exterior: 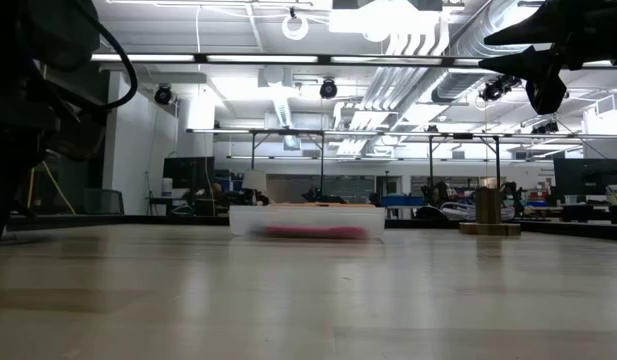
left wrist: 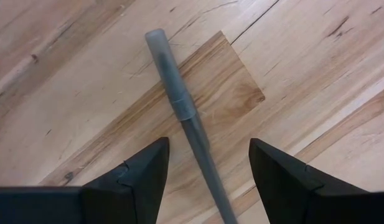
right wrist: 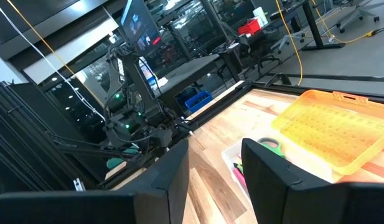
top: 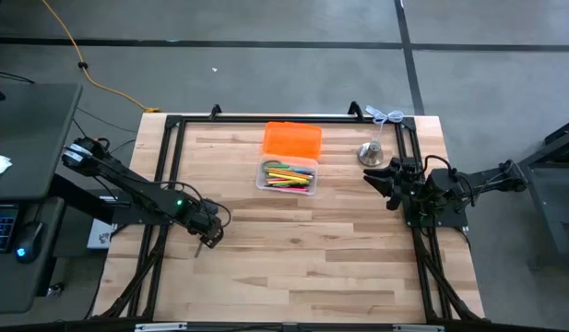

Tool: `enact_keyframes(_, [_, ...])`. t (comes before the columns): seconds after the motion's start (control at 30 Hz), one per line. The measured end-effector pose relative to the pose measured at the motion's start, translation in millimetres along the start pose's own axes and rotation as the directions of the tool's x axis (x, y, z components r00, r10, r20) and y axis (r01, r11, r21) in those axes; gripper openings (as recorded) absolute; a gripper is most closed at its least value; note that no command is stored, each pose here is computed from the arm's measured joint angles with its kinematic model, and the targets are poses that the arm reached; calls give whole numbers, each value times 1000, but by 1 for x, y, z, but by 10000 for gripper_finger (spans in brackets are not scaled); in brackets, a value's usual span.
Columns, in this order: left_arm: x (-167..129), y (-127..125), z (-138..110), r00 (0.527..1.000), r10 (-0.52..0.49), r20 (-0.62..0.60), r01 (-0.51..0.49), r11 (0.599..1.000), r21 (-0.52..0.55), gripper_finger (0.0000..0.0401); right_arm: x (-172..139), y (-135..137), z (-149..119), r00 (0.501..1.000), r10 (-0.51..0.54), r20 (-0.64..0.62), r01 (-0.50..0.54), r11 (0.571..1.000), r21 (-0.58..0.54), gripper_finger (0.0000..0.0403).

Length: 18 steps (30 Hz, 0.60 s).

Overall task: Pick & place school supplies into a supply box
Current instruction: Put the gray pen into the transparent supply box

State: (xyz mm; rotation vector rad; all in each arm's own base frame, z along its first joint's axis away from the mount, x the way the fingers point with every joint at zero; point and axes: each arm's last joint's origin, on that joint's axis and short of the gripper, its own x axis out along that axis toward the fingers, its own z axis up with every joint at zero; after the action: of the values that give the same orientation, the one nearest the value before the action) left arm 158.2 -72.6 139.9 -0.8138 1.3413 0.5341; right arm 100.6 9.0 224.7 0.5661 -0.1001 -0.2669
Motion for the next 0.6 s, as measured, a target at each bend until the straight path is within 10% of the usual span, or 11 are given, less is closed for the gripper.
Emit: enact_keyframes(0.6, [0,4,0,999,41,23,-41,999,-6,193,0,-1,1,999,-35,22,35,999,1,124])
